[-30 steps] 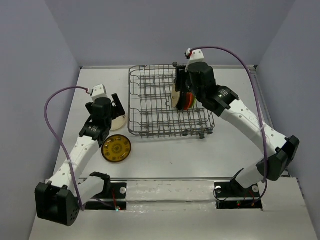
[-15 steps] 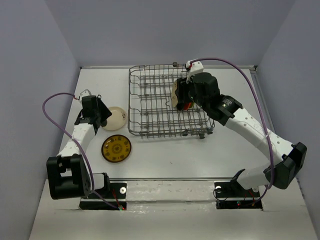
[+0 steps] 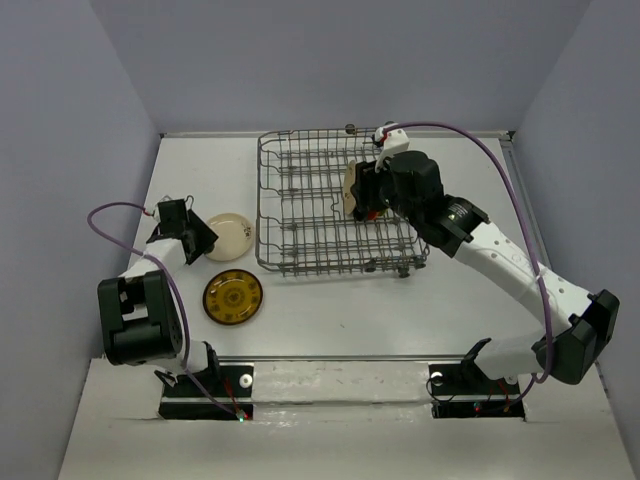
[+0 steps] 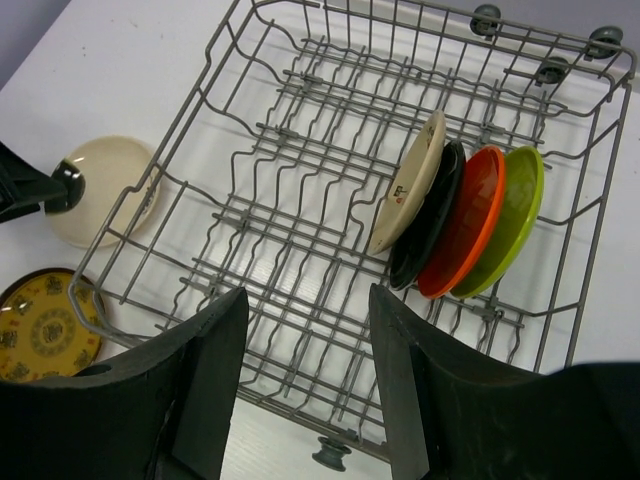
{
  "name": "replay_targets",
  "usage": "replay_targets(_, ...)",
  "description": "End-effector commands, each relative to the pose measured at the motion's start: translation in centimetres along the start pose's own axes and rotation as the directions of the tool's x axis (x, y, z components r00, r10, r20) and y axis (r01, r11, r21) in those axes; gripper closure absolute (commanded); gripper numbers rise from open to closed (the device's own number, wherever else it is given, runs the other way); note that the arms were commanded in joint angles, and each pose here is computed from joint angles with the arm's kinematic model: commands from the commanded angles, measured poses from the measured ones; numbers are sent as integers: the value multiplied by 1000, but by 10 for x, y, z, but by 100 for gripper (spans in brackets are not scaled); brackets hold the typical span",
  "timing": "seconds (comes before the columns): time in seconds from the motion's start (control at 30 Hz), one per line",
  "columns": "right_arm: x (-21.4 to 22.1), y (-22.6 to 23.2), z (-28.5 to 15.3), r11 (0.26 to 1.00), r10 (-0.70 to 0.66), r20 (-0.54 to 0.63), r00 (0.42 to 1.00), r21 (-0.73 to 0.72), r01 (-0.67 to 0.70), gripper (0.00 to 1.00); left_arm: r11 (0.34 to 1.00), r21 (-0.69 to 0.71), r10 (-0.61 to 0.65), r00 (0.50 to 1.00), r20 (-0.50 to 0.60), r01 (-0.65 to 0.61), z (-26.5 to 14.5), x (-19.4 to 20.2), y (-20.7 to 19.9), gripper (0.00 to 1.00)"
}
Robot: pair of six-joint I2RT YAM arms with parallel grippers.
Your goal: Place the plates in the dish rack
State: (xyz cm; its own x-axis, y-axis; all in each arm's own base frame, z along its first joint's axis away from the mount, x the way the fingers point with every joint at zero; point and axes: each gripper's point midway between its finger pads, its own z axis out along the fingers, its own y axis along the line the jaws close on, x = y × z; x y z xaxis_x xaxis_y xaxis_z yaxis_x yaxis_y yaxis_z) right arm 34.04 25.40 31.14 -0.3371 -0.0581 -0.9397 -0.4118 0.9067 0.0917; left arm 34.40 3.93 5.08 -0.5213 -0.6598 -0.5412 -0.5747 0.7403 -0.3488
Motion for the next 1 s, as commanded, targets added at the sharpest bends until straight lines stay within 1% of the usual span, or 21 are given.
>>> replay_targets(0.0,-25,3,-10,1000,17,89,996,-27,-15,43,1000,-14,-13,999,-32,13,8,9,6,37)
replay_targets(0.07,-25,3,-11,1000,18,91,996,-26,-15,43,1000,-25,-16,998,-53,15,14,14,10,38)
replay_targets(0.13,-27,3,-12,999,19,96,995,-28,-17,43,999,-34,-28,997,-78,25,20,17,15,42)
replay_targets(0.23,-26,4,-11,999,17,94,995,-35,-14,43,999,0,-40,993,-107,40,25,19,12,52)
replay_targets(0.27,-26,6,-11,999,20,92,996,-43,-16,43,999,12,-47,991,-125,49,28,21,13,63)
replay_targets(0.3,-25,7,-10,999,20,90,996,-49,-16,43,999,8,-48,991,-126,50,29,20,16,68)
replay_targets(0.33,-25,9,-8,998,22,86,996,-53,-18,43,999,19,-44,990,-133,47,30,20,14,75)
replay_targets(0.37,-24,11,-7,998,23,81,996,-68,-17,43,998,22,-49,990,-132,52,30,18,15,93)
replay_targets(0.4,-23,13,-6,997,22,77,997,-75,-16,43,998,27,-48,991,-126,52,28,16,14,94)
replay_targets(0.47,-21,17,-4,995,20,67,998,-95,-14,43,998,38,-43,995,-85,46,21,5,10,94)
replay_targets(0.5,-21,19,-4,995,18,66,998,-103,-12,41,998,43,-40,997,-69,43,17,1,9,94)
replay_targets(0.53,-18,23,-2,992,16,56,998,-126,-9,38,997,65,-35,999,-24,36,8,-12,2,94)
replay_targets(0.57,-18,26,-2,990,13,53,999,-144,-5,33,997,69,-31,999,10,31,1,-20,0,94)
replay_targets(0.63,-15,33,0,984,10,40,999,-178,-3,27,996,89,-27,996,80,20,-14,-36,-7,94)
replay_targets(0.67,-14,40,1,977,9,33,999,-215,-1,24,993,117,-24,988,150,7,-32,-51,-16,94)
replay_targets(0.7,-11,43,4,973,6,24,1000,-229,-1,19,993,120,-24,980,197,1,-42,-61,-19,94)
replay_targets(0.77,-6,56,6,956,5,6,1000,-293,-3,15,986,164,-19,952,305,-33,-75,-81,-33,94)
replay_targets(0.8,-8,60,6,948,10,14,1000,-317,-5,13,979,194,-19,930,366,-56,-97,-91,-41,94)
replay_targets(0.83,-5,69,3,930,9,7,1000,-369,-5,12,973,215,-1,922,388,-89,-107,-90,-51,94)
replay_targets(0.93,1,84,4,896,19,-7,1000,-443,-21,10,973,198,7,868,497,-121,-138,-107,-57,94)
replay_targets(0.97,2,93,2,872,29,-13,999,-488,-32,10,962,232,-3,848,530,-142,-153,-111,-66,94)
